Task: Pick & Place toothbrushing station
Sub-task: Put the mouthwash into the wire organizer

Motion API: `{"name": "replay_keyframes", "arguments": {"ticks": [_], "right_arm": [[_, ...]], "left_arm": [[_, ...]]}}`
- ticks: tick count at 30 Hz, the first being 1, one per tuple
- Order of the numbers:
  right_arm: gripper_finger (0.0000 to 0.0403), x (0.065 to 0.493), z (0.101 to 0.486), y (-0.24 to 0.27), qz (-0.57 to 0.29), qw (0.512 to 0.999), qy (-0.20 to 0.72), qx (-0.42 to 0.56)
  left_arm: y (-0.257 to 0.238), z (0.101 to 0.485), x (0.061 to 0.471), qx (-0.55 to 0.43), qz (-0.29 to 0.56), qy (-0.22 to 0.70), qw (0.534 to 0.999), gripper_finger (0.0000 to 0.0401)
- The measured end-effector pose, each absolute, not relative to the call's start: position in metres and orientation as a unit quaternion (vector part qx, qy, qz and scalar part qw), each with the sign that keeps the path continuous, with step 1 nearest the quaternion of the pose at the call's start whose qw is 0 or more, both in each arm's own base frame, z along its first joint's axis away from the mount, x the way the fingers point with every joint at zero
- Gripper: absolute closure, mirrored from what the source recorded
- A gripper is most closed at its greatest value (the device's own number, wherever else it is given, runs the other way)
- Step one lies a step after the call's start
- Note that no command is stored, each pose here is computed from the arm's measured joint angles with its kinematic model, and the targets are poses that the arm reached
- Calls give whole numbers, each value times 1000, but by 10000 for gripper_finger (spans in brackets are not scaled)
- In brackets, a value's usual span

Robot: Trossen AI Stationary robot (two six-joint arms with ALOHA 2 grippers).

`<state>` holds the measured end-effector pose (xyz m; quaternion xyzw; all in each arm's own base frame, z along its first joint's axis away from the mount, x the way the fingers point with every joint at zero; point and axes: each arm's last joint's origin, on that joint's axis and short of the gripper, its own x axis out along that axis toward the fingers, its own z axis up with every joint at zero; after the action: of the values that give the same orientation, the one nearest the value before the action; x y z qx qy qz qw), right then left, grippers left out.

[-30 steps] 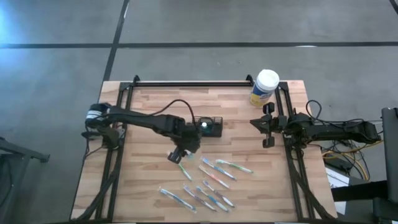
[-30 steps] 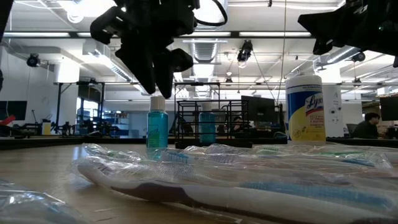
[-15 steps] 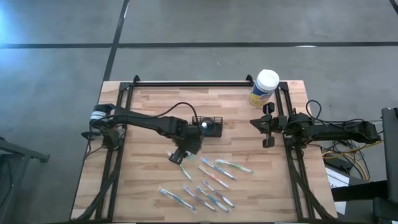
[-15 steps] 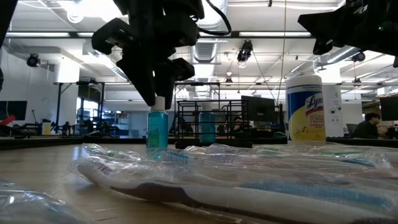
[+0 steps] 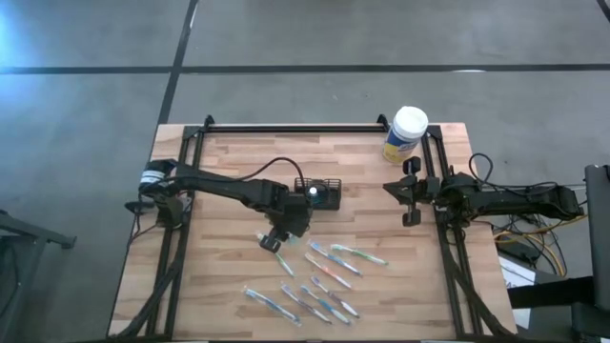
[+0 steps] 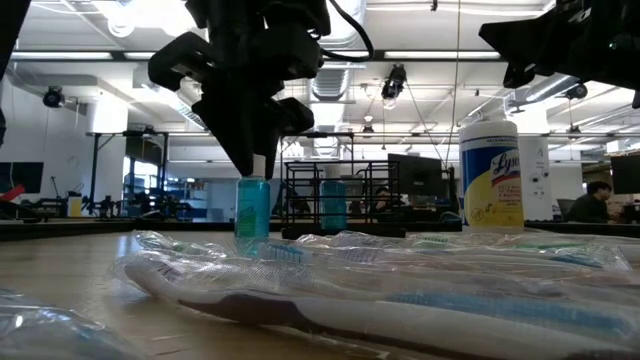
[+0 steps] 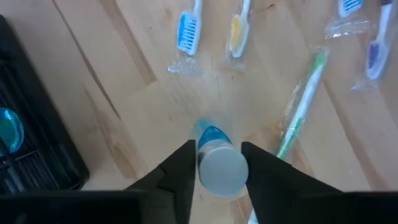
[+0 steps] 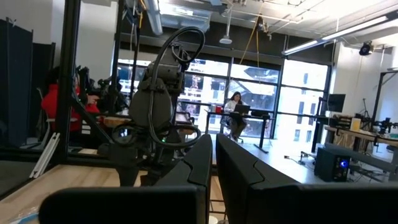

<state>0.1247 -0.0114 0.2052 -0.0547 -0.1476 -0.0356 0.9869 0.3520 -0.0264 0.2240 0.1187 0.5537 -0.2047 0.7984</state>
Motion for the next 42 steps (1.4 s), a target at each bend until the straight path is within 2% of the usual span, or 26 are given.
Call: {"name": "replay_keyframes", "arguments": {"ticks": [2, 11, 18, 23, 32, 36, 42], "right_arm": [[385, 125, 205, -11, -36, 987, -148, -55], [385, 125, 205, -11, -35, 987, -146, -53], [385, 125, 204, -11, -35, 988, -139, -53], [385, 125, 204, -11, -34, 988, -139, -53], [385, 125, 204, -11, -34, 988, -140, -53], [385, 125, 204, -11, -34, 988, -140, -53], [385, 125, 204, -11, -35, 988, -140, -53]], "left_arm": [[-27, 224, 352, 118, -215, 551, 798, 304], [-28, 234, 348, 133, -235, 532, 803, 303], [-24, 277, 320, 144, -241, 451, 847, 303], [-9, 291, 278, 114, -206, 387, 892, 303], [4, 280, 192, 59, -135, 264, 953, 303], [5, 272, 166, 48, -115, 219, 968, 303], [9, 238, 143, 10, -80, 152, 985, 303]]}}
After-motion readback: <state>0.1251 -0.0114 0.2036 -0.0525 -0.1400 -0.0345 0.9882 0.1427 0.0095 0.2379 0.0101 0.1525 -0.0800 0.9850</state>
